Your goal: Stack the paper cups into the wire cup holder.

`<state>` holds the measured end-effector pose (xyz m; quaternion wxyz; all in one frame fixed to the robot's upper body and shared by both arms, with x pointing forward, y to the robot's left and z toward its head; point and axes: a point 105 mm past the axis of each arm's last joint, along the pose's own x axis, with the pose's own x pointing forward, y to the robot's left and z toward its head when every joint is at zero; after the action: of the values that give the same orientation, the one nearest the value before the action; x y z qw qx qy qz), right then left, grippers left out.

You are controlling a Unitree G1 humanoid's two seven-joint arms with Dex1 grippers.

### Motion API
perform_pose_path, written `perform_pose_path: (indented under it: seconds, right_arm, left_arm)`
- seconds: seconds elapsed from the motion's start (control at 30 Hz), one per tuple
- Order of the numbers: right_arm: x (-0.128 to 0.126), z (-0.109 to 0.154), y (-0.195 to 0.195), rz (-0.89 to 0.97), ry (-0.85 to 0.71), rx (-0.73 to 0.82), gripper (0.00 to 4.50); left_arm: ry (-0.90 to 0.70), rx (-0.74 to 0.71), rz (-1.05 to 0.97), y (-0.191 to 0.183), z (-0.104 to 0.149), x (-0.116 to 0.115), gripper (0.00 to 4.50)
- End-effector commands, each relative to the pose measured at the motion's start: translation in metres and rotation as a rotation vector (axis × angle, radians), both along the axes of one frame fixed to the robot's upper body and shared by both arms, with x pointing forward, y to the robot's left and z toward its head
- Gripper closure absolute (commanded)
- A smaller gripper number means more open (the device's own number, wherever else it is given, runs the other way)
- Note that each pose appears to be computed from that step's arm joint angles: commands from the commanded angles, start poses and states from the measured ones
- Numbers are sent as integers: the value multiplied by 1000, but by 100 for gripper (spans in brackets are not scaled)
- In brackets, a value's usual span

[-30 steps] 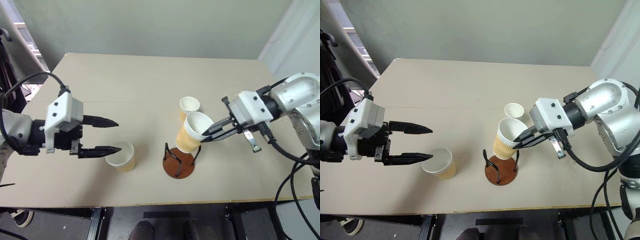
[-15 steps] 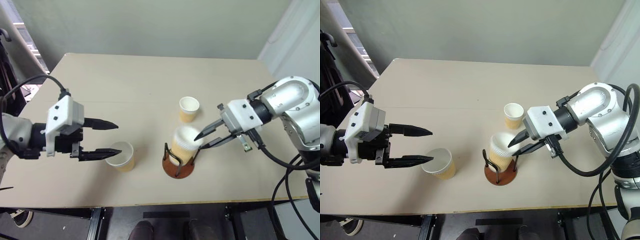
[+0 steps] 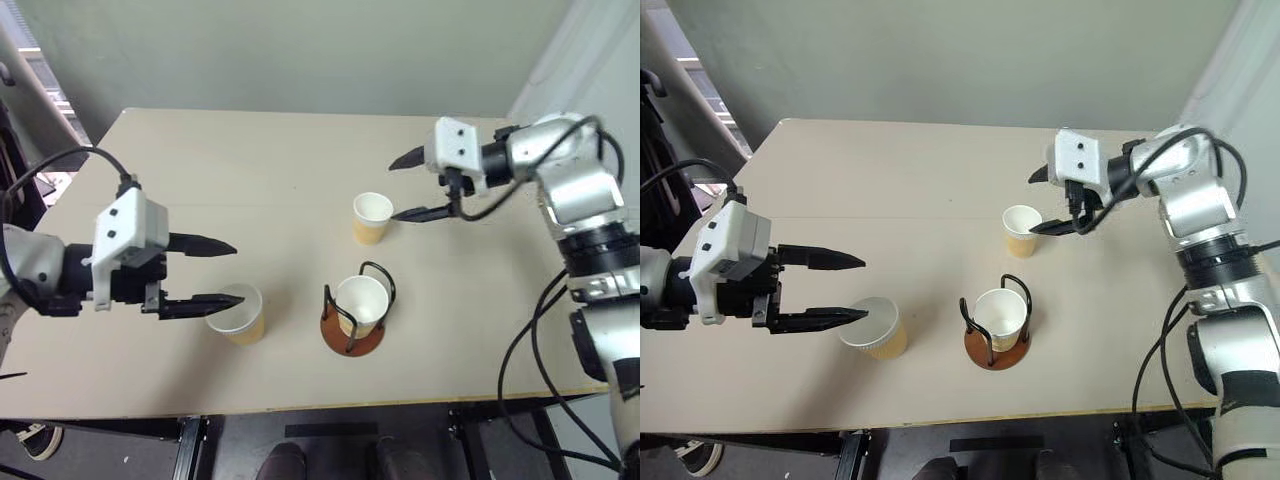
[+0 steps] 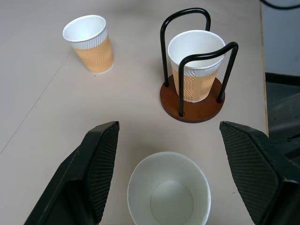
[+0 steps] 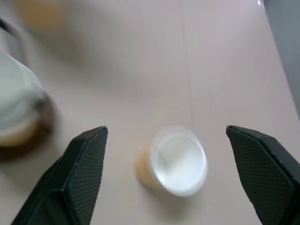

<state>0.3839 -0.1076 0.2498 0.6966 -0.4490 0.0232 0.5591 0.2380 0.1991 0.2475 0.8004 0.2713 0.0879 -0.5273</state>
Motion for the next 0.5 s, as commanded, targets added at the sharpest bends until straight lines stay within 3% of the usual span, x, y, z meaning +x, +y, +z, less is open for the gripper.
perform_pose_path:
  seconds: [0.03, 0.5]
  right_arm:
    - [1, -3, 6, 60, -3, -48, 37]
    - [25, -41, 17, 33, -32, -155, 37]
  left_arm:
    - [-15, 10, 3, -1, 4, -5, 83]
    - [-17, -17, 45, 5, 7, -15, 83]
